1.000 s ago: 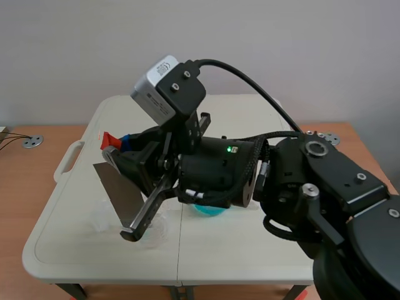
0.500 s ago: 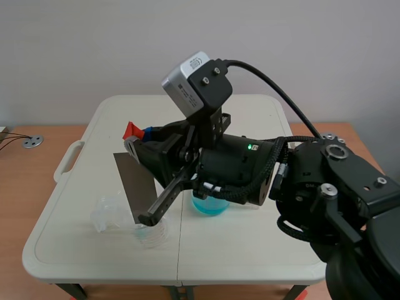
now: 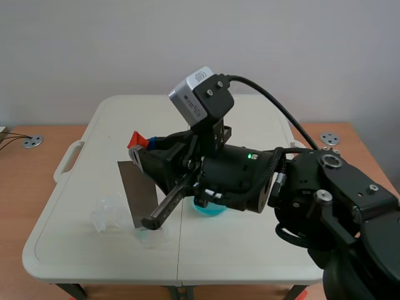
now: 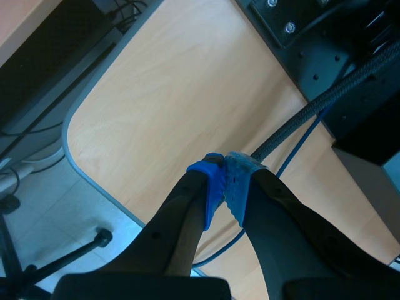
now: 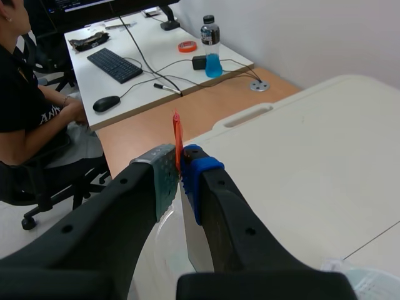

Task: Hold the metal plate by the orange handle, dip it into the blue solution, take it out and point at it, then put the plate back in the beaker on the left.
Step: 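Put the plate into the left beaker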

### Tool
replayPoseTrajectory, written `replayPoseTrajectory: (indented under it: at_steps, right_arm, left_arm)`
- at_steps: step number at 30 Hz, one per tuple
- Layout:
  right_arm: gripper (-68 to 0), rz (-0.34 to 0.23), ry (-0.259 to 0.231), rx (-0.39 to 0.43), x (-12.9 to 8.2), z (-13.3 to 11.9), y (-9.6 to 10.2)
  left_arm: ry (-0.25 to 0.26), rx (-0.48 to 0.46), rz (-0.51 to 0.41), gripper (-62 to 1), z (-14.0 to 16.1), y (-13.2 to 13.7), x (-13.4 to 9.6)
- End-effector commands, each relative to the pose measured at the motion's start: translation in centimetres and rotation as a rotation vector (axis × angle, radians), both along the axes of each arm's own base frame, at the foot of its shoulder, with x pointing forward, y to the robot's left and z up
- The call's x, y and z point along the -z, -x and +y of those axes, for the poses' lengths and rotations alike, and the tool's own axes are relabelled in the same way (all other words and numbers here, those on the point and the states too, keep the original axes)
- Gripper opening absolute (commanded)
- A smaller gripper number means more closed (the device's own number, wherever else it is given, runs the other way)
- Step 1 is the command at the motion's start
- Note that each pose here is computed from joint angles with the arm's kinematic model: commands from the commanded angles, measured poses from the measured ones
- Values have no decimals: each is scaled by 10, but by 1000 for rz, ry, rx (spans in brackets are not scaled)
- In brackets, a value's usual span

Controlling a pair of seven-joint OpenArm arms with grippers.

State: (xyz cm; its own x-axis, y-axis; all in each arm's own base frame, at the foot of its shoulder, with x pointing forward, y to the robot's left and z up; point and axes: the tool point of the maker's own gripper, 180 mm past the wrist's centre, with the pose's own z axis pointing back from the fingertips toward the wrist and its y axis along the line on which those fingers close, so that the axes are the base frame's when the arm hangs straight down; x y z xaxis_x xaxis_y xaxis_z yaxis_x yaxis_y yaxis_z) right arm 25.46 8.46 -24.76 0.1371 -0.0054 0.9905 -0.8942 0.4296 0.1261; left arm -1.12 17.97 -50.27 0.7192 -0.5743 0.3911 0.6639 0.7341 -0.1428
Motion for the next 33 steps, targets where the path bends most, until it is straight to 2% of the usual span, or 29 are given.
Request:
replayPoseTrajectory:
  at_steps: [1, 9, 19, 24, 29, 31, 33]
  right_arm:
    - [-654, -16, -40, 8, -10, 0, -5]
    - [-654, 27, -42, 16, 6, -2, -6]
    - [-653, 27, -41, 16, 6, -2, -6]
    - [-606, 27, -41, 16, 6, -2, -6]
    - [-607, 27, -38, 28, 7, -3, -8]
    - [-607, 28, -33, 60, 8, -6, -13]
    - [-607, 29, -28, 90, 8, -9, -17]
  left_arm:
    - [-1, 5, 3, -594, 3, 2, -2]
    - [-1, 5, 2, -594, 3, 2, -2]
    - [0, 5, -3, -594, 3, 0, -2]
    - [0, 5, -4, -594, 3, -1, -2]
    - [-11, 27, -3, -594, 4, 0, -1]
    - [-21, 45, -6, -561, 5, 0, -1]
    - [-23, 49, -10, -441, 5, -2, 0]
